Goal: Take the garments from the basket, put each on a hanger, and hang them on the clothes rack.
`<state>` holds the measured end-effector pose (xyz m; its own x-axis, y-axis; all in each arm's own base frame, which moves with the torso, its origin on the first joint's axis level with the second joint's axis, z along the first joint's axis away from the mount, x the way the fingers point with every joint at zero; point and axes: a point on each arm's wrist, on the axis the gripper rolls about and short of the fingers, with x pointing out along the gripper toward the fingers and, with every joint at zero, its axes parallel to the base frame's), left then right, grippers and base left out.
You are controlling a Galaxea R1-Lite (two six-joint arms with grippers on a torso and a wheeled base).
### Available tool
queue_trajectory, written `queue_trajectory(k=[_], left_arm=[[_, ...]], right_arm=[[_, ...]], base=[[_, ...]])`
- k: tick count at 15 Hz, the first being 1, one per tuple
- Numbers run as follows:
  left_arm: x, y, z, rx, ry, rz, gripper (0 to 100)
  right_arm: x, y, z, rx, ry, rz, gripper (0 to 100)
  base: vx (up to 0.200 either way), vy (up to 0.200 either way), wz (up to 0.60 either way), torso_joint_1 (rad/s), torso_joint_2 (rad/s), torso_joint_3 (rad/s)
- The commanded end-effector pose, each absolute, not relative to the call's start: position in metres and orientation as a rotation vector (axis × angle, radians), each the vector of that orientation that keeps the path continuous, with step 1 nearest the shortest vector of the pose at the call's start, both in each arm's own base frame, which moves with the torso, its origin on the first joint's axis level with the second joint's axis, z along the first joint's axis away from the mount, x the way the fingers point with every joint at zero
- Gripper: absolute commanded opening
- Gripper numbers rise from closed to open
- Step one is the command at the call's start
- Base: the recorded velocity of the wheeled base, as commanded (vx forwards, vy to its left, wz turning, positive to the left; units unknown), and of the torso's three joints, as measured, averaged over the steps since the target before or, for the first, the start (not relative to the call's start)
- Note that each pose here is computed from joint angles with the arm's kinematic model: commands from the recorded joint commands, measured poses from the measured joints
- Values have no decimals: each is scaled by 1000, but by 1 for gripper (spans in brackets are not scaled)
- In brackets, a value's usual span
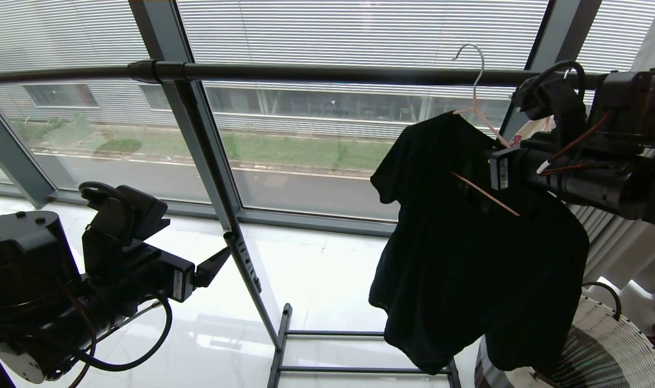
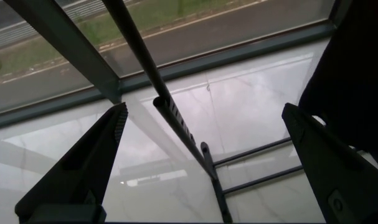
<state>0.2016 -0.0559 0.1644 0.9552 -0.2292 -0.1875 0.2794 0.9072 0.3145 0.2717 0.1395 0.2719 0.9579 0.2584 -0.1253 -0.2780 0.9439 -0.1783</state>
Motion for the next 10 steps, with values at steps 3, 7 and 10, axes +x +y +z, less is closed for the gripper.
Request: queue_trajectory(k=[3,7,10], left_arm=[[201,-61,163,349,148,-288,100],[200,-62,163,350,149,-292,100],[200,-62,163,350,151,-292,100]], right_arm=[[282,138,263,-204,129,256,0],[285,138,261,-206,135,253,0],[285,138,260,-208,139,249,100]], base=[[0,0,0,0,0,0],[0,0,0,0,0,0],[0,0,0,0,0,0]])
